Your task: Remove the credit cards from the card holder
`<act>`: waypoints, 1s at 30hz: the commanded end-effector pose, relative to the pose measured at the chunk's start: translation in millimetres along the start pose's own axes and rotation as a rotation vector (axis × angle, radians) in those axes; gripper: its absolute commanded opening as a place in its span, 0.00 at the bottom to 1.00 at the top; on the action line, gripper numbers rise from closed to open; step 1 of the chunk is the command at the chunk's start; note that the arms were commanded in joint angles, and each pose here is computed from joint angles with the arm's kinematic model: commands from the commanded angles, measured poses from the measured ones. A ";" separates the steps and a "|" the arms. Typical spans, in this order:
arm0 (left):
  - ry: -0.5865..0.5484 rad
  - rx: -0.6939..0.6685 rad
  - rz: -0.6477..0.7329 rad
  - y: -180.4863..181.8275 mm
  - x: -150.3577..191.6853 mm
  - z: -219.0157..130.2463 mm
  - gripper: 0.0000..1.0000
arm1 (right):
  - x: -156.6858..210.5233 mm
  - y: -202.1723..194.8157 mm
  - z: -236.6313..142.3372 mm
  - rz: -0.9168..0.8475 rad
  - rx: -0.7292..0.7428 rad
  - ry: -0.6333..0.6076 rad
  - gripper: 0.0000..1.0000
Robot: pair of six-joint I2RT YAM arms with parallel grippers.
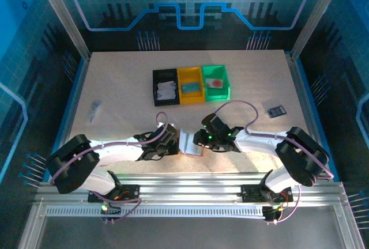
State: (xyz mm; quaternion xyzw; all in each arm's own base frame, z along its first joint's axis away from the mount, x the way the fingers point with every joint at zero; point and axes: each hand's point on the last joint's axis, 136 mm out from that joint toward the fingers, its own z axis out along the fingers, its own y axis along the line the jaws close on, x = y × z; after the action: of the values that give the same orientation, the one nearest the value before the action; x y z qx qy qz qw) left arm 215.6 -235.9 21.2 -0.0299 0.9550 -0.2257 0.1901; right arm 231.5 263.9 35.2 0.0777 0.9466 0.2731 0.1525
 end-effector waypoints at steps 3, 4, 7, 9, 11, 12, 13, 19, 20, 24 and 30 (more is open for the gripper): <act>0.026 -0.013 -0.024 8.1 7.2 5.0 0.00 | -1.3 1.9 -6.4 -0.038 0.041 -0.013 0.30; 0.027 -0.013 -0.025 8.3 7.5 4.8 0.00 | -2.5 -0.2 -10.0 -0.042 0.055 -0.024 0.30; 0.026 -0.012 -0.026 8.6 7.7 3.8 0.00 | -1.5 -6.7 -15.5 -0.045 0.082 -0.029 0.32; 0.023 -0.011 -0.027 8.9 7.7 3.3 0.00 | 1.0 -6.5 -13.9 -0.047 0.081 -0.020 0.32; 0.022 -0.008 -0.030 8.5 7.6 3.7 0.00 | 4.4 -5.4 -9.7 -0.050 0.080 -0.004 0.32; 0.023 -0.005 -0.031 7.6 7.3 4.2 0.00 | 5.3 -4.3 -7.6 -0.053 0.082 0.001 0.32; 0.027 -0.001 -0.034 6.9 7.9 4.9 0.00 | 6.7 -4.0 -4.9 -0.054 0.084 0.007 0.31; 0.031 0.009 -0.043 7.0 10.2 6.6 0.00 | 9.4 6.3 3.3 -0.067 0.073 0.023 0.30; 0.033 0.011 -0.043 6.9 10.7 6.6 0.00 | 9.8 7.9 3.8 -0.069 0.071 0.025 0.30; 0.033 0.020 -0.043 5.4 10.7 6.9 0.00 | 8.9 19.6 7.2 -0.076 0.045 0.033 0.31; 0.032 0.026 -0.044 4.5 10.6 6.9 0.00 | 8.4 48.4 7.0 -0.102 -0.053 0.046 0.31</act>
State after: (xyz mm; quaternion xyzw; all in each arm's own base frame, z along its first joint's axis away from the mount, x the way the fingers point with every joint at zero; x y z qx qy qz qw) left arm 215.8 -241.6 21.5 -0.0412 0.9489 -0.2487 0.1897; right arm 228.9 288.0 39.4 0.0447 0.9540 0.2597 0.1427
